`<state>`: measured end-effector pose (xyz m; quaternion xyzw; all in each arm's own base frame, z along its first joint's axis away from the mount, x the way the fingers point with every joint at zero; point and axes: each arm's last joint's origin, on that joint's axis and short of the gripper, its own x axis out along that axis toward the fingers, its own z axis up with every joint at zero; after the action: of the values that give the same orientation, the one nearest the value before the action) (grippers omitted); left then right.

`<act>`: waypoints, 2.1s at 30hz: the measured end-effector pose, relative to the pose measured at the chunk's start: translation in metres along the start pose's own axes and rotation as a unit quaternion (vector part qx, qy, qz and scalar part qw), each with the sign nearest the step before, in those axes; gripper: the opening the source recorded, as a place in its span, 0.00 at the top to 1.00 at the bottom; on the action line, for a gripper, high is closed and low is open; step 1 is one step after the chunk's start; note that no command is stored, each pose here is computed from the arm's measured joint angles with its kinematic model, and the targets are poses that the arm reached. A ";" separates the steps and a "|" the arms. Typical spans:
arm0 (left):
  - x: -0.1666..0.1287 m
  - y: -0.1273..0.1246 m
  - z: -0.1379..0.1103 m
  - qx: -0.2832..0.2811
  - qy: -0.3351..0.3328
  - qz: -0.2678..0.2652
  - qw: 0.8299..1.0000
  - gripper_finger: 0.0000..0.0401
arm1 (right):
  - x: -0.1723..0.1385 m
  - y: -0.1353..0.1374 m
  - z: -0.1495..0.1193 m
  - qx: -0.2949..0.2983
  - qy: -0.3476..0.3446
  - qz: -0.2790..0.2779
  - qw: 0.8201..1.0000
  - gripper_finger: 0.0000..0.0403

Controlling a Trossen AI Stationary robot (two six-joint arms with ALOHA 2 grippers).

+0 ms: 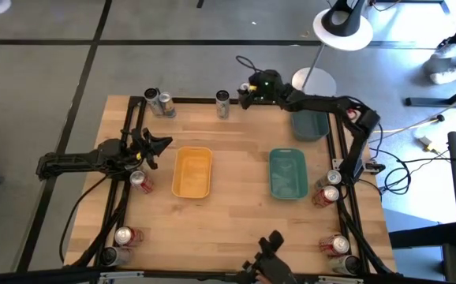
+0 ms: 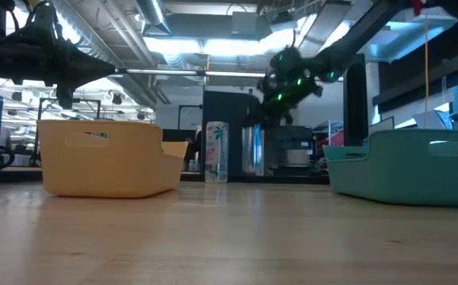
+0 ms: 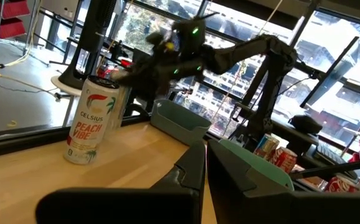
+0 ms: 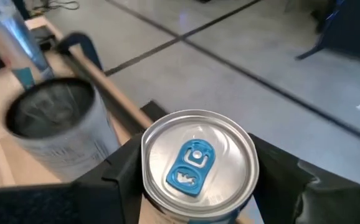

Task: Sort soda cans
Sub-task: Put the top right blue soda can into the green bin

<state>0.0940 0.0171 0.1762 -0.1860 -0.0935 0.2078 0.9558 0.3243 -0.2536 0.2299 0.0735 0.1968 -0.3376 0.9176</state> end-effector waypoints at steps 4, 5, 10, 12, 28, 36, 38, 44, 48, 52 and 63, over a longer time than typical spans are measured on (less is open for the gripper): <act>0.000 0.000 0.000 0.000 0.000 0.000 1.000 0.97 | -0.035 -0.002 0.023 -0.026 0.002 -0.026 0.999 0.46; 0.000 0.000 0.000 0.000 0.000 0.000 1.000 0.97 | -0.045 -0.003 0.028 -0.028 0.005 -0.029 0.999 0.46; 0.000 0.000 0.000 0.000 0.000 0.000 1.000 0.97 | -0.095 -0.008 0.051 -0.052 0.003 -0.085 0.995 0.45; 0.000 0.000 0.000 0.000 0.000 0.000 1.000 0.97 | -0.114 -0.010 0.055 -0.056 -0.006 -0.115 0.992 0.45; 0.000 0.000 0.000 0.000 -0.001 0.003 1.000 0.97 | -0.171 -0.039 -0.012 0.030 -0.008 -0.242 0.970 0.44; 0.000 0.000 0.000 0.000 0.000 0.003 1.000 0.97 | -0.178 -0.034 -0.015 0.028 -0.005 -0.231 0.973 0.44; 0.000 0.000 0.000 0.003 0.001 0.004 1.000 0.97 | -0.184 -0.025 -0.012 0.028 -0.013 -0.213 0.976 0.44; 0.000 0.001 -0.001 0.005 0.006 0.007 1.000 0.97 | -0.220 0.010 -0.021 0.049 0.023 -0.115 0.992 0.44; 0.000 0.001 -0.001 0.013 0.006 0.008 1.000 0.97 | -0.241 0.039 -0.029 0.054 0.045 -0.030 0.997 0.44; 0.000 0.001 -0.001 0.017 0.003 0.016 1.000 0.97 | -0.255 0.063 -0.036 0.041 0.057 0.022 0.997 0.44; 0.000 0.001 -0.001 0.019 0.002 0.018 1.000 0.97 | -0.262 0.107 -0.093 0.045 0.023 0.057 0.997 0.44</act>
<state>0.0937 0.0179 0.1745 -0.1700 -0.0846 0.2263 0.9554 0.1832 0.0074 0.2528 0.1337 0.1975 -0.2912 0.9264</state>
